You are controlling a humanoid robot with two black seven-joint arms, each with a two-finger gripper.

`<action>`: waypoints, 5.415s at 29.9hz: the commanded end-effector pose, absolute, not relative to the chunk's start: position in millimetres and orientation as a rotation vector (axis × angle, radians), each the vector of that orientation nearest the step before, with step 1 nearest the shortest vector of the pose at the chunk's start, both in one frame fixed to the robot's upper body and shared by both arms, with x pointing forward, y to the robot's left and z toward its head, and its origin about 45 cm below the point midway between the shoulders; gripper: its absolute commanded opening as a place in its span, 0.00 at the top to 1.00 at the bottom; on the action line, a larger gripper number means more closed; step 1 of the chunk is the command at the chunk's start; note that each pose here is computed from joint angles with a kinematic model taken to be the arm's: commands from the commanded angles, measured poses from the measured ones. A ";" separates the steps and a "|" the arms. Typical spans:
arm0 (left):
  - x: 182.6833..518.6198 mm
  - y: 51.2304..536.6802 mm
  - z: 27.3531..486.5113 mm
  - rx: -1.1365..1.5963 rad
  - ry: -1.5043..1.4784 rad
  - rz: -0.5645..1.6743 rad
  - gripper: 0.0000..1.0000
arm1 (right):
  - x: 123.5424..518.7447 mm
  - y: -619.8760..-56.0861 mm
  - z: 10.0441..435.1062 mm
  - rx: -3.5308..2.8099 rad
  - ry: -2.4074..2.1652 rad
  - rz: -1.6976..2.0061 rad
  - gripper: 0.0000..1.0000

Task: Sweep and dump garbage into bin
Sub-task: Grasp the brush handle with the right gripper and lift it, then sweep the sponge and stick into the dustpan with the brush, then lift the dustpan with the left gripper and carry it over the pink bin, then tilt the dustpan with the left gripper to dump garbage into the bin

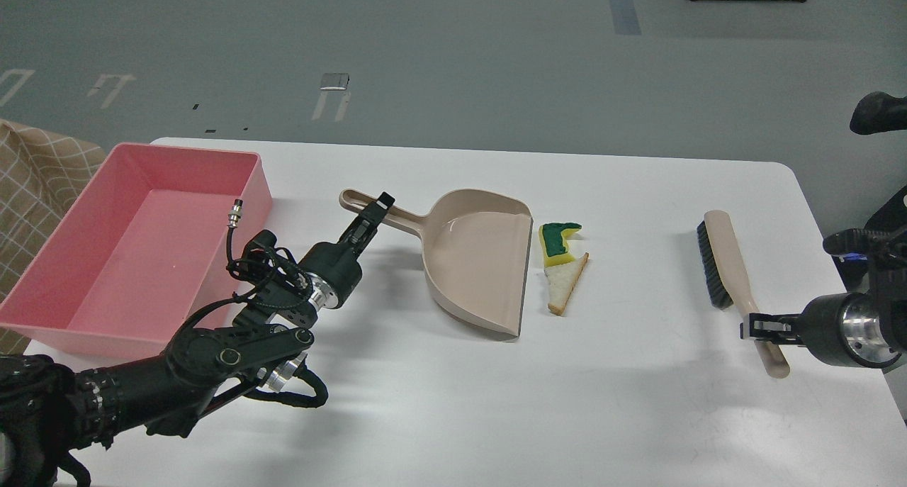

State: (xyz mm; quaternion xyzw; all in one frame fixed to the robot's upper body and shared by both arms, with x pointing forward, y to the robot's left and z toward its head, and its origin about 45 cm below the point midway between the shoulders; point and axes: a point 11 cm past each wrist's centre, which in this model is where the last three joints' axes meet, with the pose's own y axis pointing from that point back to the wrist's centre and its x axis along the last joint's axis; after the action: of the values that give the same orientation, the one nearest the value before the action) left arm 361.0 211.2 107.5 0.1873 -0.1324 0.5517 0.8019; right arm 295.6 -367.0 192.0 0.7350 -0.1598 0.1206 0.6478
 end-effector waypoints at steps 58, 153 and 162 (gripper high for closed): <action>363.0 207.6 112.0 0.387 -0.285 1.179 1.00 | 316.6 -119.6 180.8 2.228 -0.266 0.244 0.99; 327.2 544.2 326.0 0.499 -0.372 1.645 1.00 | 331.2 -289.9 214.0 1.998 -0.559 0.143 0.97; 303.6 570.8 338.6 0.650 -0.440 1.634 1.00 | 333.3 -293.2 213.8 1.990 -0.570 0.139 0.97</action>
State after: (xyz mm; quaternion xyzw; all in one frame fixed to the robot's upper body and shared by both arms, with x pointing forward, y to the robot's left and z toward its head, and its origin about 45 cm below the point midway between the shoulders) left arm 311.5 562.9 333.7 0.2561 -0.1778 0.7183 0.6220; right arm 332.3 -291.4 214.1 0.8274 -0.2342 0.0587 0.5071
